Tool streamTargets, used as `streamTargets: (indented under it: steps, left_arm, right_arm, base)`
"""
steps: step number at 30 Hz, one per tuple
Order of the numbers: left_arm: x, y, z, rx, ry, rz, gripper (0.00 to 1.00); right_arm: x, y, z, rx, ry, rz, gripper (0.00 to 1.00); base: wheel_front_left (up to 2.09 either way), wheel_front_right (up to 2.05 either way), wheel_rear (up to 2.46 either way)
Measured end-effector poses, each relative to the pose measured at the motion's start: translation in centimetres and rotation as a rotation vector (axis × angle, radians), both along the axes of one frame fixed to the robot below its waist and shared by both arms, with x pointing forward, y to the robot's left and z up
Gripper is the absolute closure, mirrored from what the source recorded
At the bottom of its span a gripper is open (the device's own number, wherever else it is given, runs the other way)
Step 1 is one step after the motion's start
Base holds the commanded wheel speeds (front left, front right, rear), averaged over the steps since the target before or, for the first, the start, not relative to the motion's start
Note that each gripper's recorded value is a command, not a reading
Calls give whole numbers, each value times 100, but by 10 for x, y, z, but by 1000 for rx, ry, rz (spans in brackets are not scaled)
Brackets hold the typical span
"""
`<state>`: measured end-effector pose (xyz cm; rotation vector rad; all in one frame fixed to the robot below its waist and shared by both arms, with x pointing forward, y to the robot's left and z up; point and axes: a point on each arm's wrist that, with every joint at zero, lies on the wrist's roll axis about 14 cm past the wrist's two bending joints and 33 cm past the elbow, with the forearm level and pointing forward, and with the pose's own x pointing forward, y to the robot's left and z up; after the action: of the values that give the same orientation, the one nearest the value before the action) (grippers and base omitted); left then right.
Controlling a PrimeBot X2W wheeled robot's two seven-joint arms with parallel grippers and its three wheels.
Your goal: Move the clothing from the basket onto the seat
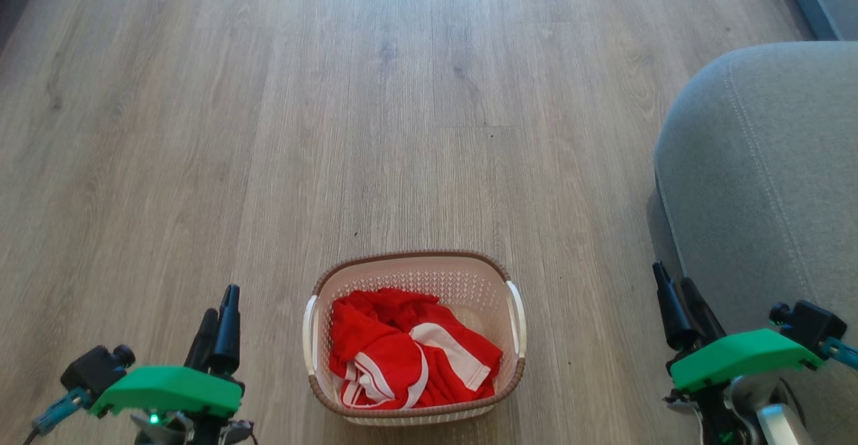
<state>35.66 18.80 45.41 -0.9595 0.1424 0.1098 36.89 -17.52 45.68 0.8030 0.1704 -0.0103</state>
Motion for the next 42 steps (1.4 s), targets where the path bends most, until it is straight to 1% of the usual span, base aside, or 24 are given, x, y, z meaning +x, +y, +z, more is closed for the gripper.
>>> streamTargets:
  steps: [16,42]
  left_arm:
    - [3,-3,9,211,-34,-28,0]
    - [7,-6,22,506,-97,-63,0]
  right_arm:
    - [5,7,7,-206,-47,63,0]
    - [10,23,17,-516,-142,159,0]
  base:
    - [0,0,0]
    - [0,0,0]
